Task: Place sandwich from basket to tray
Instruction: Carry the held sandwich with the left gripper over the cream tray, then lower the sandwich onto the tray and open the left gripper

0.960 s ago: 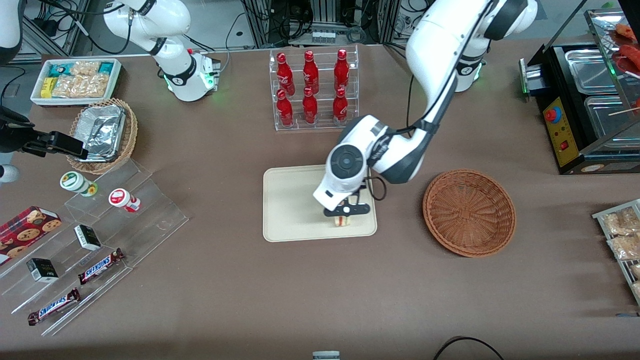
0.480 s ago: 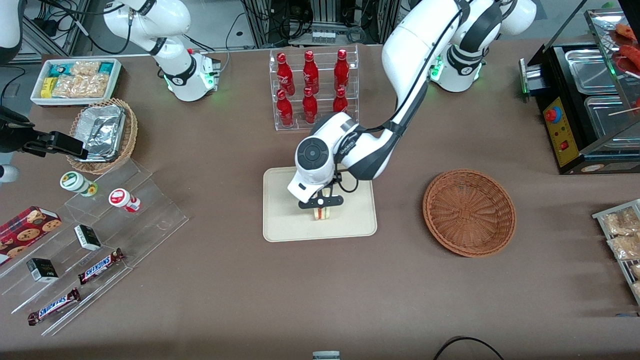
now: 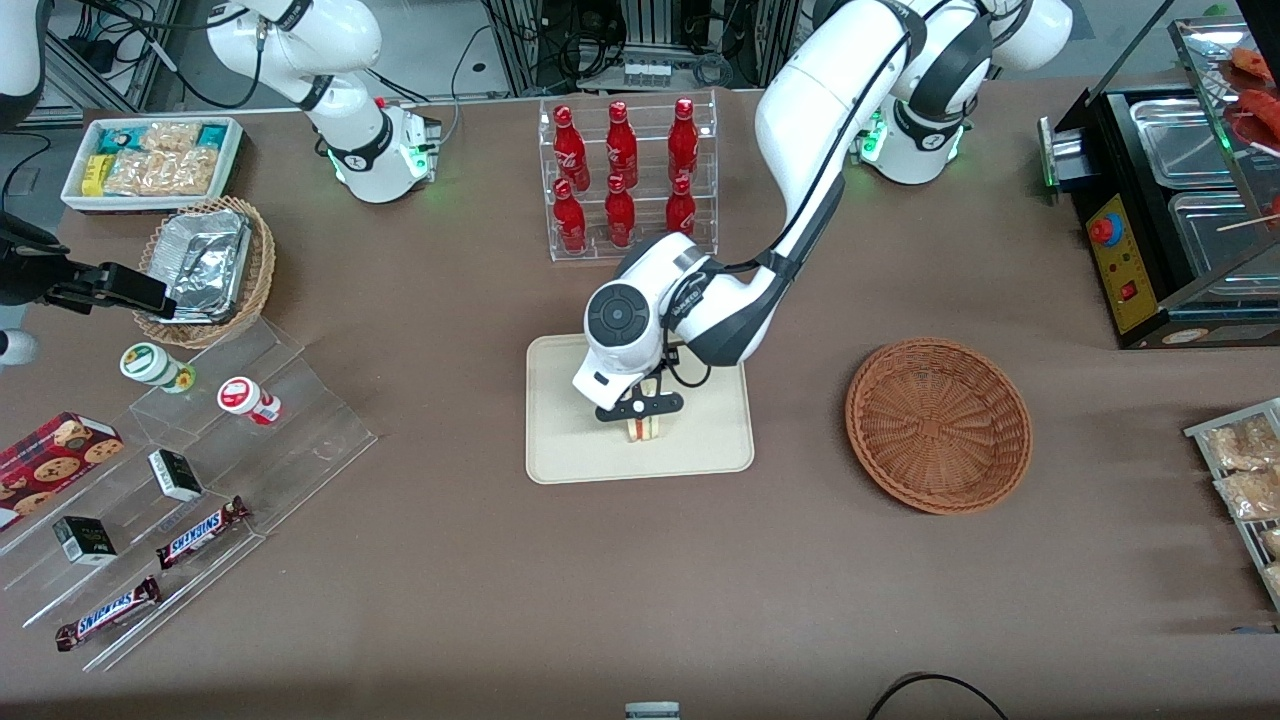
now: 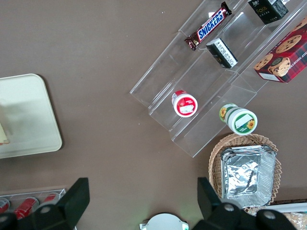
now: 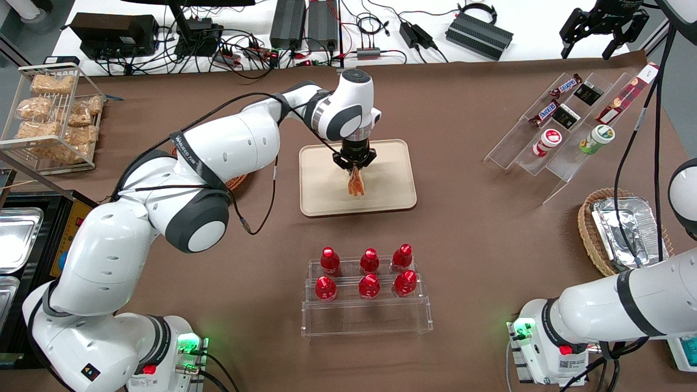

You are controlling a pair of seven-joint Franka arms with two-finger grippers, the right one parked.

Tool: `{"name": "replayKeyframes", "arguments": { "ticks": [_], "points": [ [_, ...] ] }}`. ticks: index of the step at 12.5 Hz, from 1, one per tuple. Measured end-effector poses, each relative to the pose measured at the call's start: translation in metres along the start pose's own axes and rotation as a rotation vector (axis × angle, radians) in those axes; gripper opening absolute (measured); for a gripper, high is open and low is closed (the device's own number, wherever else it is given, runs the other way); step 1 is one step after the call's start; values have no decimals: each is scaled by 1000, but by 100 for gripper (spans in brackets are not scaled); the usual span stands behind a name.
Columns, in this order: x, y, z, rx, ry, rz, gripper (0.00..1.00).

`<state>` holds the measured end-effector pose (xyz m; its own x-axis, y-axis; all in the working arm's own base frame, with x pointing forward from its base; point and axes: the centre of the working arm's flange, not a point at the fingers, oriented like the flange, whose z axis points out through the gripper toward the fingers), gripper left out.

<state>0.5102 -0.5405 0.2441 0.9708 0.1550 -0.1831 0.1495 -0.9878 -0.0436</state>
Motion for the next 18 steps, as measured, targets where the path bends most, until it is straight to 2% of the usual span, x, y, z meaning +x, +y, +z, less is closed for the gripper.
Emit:
{"name": "replayKeyframes", "arguments": {
  "ticks": [2, 3, 4, 5, 11, 12, 16, 18],
  "points": [
    [2, 2, 5, 0, -1, -13, 15],
    [3, 2, 6, 0, -1, -16, 20],
    [3, 3, 5, -2, 0, -17, 21],
    [4, 3, 3, -6, 3, -17, 29],
    [8, 7, -33, -52, 39, -18, 94],
    [6, 7, -43, -61, 46, -16, 100],
    [5, -1, -80, -44, 97, -5, 100],
    [2, -7, -95, -29, 93, -7, 100]
  ]
}}
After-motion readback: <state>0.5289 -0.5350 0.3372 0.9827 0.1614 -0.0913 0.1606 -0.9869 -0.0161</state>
